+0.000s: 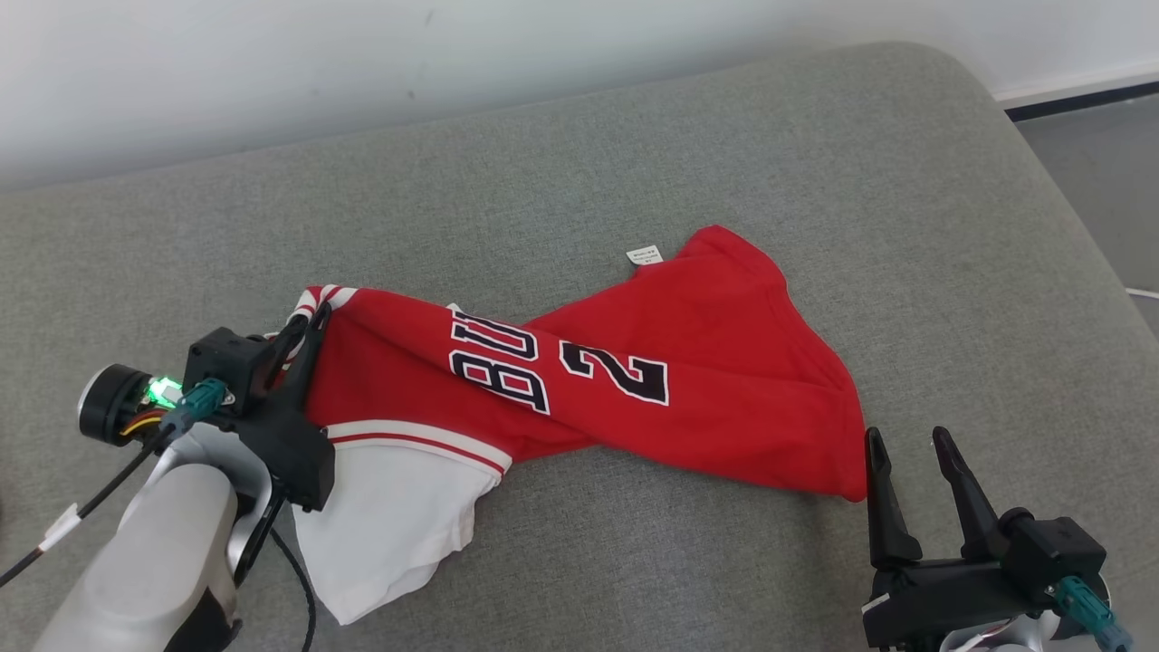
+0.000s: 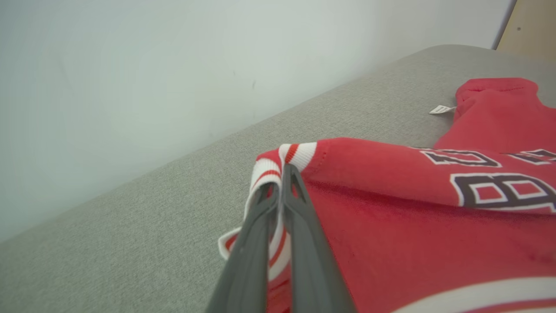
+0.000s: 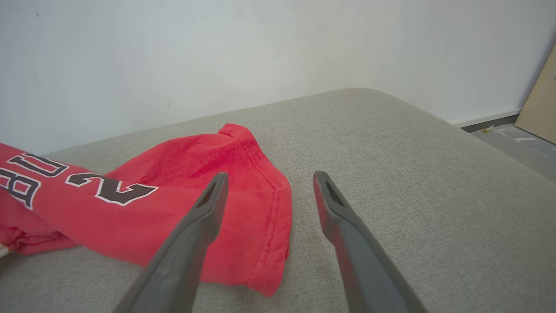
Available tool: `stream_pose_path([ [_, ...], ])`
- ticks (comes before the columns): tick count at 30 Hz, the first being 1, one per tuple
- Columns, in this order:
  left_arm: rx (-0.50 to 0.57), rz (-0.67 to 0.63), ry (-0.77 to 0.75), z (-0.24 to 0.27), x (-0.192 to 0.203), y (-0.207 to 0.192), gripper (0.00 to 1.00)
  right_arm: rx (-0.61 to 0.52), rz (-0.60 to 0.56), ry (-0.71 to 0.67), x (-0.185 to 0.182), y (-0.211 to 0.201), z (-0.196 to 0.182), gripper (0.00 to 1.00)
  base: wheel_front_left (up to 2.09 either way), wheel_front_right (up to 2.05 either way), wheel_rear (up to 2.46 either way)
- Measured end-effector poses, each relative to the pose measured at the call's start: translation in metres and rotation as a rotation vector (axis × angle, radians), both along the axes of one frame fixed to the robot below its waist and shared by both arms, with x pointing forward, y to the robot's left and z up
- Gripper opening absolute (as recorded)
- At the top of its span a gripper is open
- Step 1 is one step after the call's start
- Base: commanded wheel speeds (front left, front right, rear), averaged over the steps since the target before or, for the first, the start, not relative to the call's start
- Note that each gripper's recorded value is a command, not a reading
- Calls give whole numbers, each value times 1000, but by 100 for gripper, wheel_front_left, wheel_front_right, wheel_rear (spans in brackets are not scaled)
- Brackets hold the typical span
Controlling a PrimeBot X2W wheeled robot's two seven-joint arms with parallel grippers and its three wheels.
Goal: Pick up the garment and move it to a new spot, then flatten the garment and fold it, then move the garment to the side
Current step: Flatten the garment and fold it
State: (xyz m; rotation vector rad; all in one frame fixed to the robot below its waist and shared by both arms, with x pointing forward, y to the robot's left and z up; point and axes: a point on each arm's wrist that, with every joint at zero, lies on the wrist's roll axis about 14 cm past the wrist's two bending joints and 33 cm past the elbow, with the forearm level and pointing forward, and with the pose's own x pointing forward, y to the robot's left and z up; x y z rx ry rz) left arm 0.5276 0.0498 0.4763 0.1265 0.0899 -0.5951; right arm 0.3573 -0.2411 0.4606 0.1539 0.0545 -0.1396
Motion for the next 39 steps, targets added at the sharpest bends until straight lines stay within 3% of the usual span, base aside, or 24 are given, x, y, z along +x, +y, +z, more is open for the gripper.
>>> stream_pose_path([
  [1, 2, 4, 2, 0, 1, 1, 100, 1, -1, -1, 0, 0, 0, 100, 0, 0, 0],
  [8, -103, 46, -72, 38, -3, 8, 100, 7, -1, -30, -2, 1, 9, 100, 0, 0, 0],
  [17, -205, 181, -172, 71, -38, 53, 100, 19, 53, -62, -3, 19, 17, 100, 0, 0, 0],
  [26, -260, 348, -270, 92, -88, 102, 100, 17, 124, -90, -1, 40, 25, 100, 0, 0, 0],
  [39, -260, 522, -320, 90, -151, 142, 100, 6, 179, -115, -3, 55, 33, 100, 0, 0, 0],
])
